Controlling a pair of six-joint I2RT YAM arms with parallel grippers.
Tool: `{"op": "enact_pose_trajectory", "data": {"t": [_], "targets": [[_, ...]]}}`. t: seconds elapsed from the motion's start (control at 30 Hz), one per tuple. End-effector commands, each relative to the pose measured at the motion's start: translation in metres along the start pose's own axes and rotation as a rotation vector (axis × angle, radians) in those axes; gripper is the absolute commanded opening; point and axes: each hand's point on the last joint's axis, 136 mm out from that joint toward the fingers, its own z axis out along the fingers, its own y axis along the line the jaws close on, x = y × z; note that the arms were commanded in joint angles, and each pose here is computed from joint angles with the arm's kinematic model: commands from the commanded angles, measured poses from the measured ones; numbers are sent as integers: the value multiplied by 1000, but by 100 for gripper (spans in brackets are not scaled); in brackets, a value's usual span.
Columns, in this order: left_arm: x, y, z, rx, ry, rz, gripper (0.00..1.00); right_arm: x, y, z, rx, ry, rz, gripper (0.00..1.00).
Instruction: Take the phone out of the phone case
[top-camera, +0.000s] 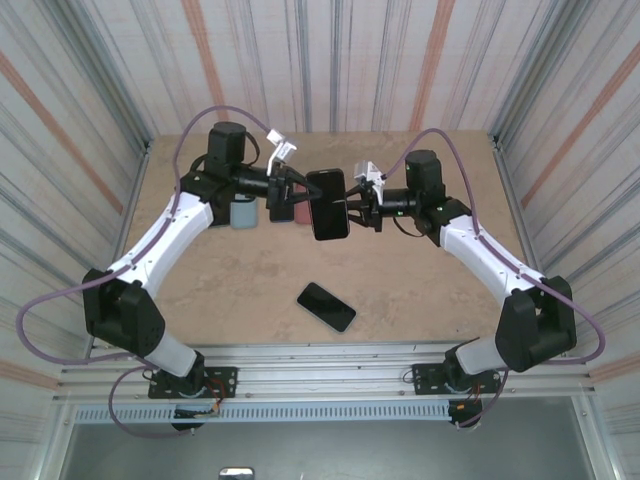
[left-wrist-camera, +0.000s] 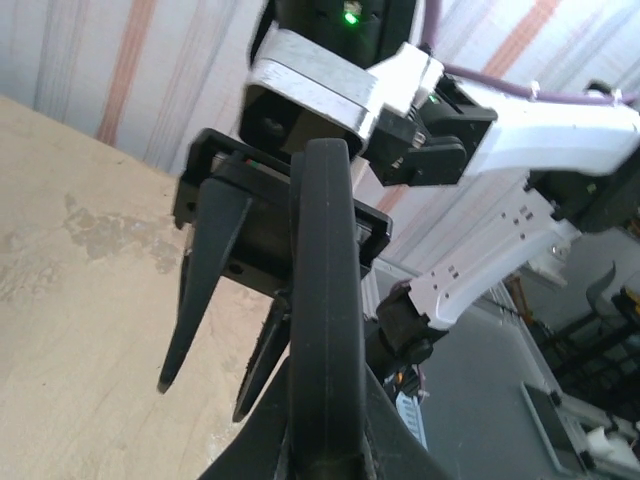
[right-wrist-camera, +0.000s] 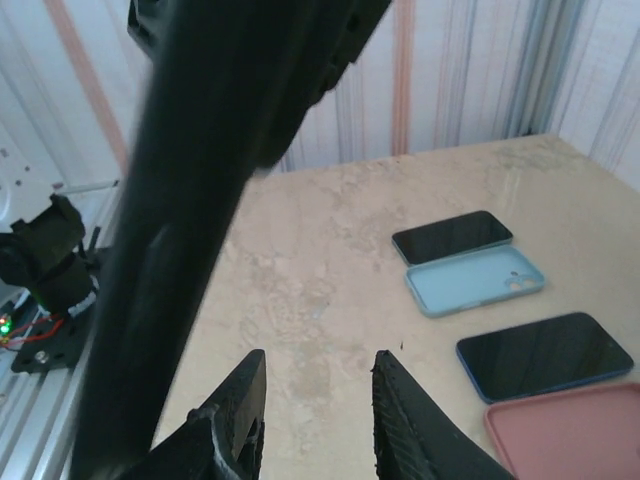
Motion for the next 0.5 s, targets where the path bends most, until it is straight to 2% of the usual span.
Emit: {"op": "enact_pose_trajectory", "data": {"t": [0.0, 0.13, 0.3, 0.47], "targets": [[-27, 18, -14, -72, -94, -61, 0, -7, 2, -12, 17, -36, 48, 33], [-35, 28, -22, -94, -138, -154, 0, 0, 4, -16, 16, -42, 79, 36], [-44, 32, -26, -119, -178, -187, 0, 0, 1, -18, 22, -81, 162, 43], [-52, 36, -27, -93, -221, -231, 0, -4, 0, -18, 11, -120, 210, 45]]}}
